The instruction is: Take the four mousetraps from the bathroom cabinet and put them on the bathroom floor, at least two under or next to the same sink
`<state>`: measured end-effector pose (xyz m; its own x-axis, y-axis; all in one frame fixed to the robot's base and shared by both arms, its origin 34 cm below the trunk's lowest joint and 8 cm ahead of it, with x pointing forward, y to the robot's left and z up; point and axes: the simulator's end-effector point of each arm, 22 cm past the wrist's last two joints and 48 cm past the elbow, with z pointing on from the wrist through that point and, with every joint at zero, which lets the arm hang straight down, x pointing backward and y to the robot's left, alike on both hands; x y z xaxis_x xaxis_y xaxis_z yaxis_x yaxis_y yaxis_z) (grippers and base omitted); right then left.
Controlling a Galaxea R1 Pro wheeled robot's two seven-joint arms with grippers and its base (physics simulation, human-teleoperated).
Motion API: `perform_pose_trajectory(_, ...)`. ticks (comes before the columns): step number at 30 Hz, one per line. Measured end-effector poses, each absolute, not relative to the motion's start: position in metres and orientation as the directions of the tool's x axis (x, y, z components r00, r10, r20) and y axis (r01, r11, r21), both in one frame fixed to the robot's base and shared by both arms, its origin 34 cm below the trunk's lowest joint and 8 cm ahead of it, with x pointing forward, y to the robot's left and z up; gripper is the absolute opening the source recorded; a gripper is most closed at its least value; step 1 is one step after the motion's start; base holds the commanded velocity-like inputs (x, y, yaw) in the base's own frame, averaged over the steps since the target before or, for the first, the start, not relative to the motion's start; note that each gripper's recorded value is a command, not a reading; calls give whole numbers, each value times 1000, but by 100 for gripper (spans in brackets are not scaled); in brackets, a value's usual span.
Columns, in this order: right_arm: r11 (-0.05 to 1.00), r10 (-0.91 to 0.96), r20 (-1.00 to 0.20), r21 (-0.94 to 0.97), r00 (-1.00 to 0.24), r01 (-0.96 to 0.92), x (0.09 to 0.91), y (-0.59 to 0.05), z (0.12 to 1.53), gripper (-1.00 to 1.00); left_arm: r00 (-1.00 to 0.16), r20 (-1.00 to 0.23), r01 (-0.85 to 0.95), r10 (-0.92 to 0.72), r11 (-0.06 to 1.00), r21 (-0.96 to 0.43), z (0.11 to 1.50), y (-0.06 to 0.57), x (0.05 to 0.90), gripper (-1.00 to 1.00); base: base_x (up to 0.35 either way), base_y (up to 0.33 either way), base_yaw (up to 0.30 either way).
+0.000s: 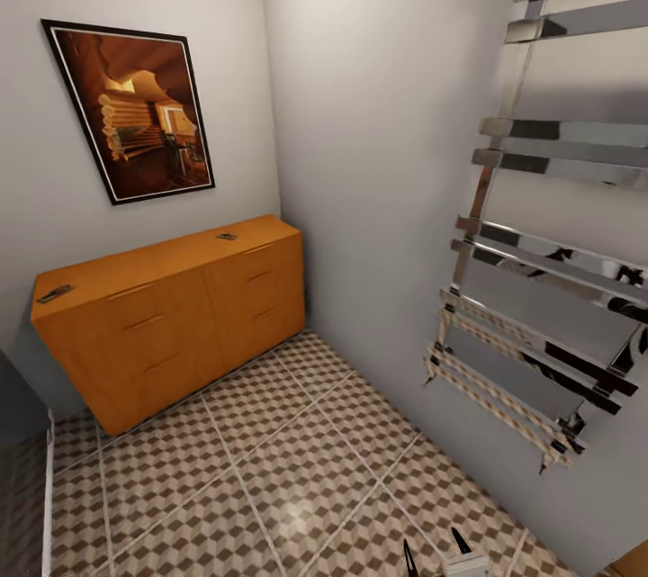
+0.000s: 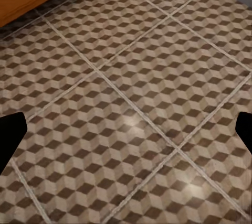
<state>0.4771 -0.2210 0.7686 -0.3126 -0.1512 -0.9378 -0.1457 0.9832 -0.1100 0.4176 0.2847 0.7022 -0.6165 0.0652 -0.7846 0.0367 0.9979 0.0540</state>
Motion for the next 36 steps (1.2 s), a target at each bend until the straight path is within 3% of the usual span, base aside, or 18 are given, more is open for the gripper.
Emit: perform_pose_trajectory(36,983,-152,-937,-110,-314,-146,477,-221,768,100,-617,-785,37,65,998,54,702,285,418,100,231,-37,286)
